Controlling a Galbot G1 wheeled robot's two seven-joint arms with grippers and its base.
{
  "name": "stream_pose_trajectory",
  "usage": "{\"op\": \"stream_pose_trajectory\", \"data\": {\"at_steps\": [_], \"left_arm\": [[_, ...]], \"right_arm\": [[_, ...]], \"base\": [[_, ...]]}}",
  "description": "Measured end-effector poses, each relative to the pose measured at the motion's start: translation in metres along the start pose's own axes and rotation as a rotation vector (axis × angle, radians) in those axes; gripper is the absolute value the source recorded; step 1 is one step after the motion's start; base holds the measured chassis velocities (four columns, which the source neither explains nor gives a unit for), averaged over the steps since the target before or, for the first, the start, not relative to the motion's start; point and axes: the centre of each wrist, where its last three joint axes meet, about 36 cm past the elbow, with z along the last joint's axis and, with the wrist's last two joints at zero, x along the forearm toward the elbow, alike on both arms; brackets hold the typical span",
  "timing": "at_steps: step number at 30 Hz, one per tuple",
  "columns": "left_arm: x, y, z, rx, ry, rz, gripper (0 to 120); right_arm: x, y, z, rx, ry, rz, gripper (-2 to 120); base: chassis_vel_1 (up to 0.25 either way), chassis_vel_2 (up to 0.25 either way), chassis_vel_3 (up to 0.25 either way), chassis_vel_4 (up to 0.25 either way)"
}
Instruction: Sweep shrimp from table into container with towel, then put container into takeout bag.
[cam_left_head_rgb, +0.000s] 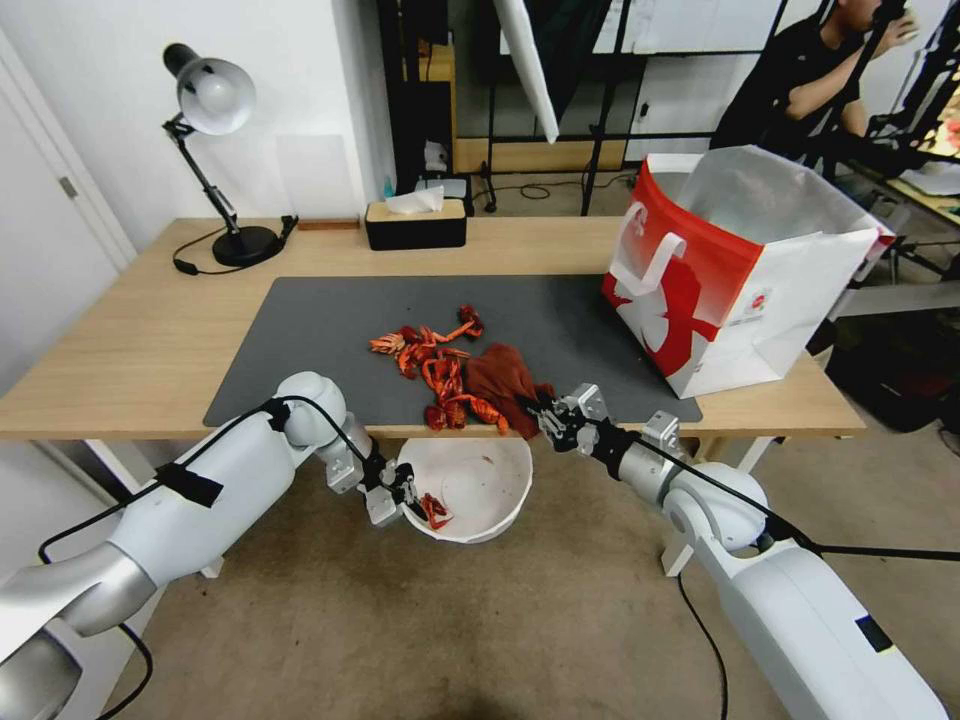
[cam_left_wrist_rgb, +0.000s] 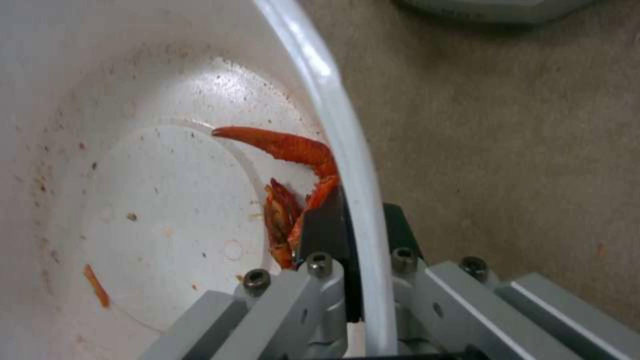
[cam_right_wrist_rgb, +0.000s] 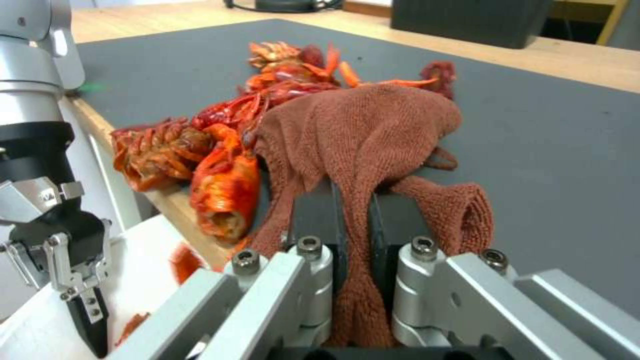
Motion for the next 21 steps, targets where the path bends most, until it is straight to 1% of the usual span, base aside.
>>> {"op": "stream_pose_trajectory", "data": {"at_steps": [7,14,21], "left_arm": [[0.0,-0.002,0.0,0.0,-0.001,0.003,0],[-0.002,0.004,0.0,-0.009,-0.005,-0.002,0],[0.0,0.005,0.001,-0.011,-0.001,-0.001,0]], "right_arm": [[0.003,0.002,0.001,0.005,0.001,-0.006,4],[0.011,0.002,-0.001,0.022,-0.004,-0.024,4],[0.018,-0.002,-0.003,0.044,-0.001,-0.036,4]], "base": [[0.0,0.0,0.0,0.0],[0.0,0.0,0.0,0.0],[0.0,0.0,0.0,0.0]]}}
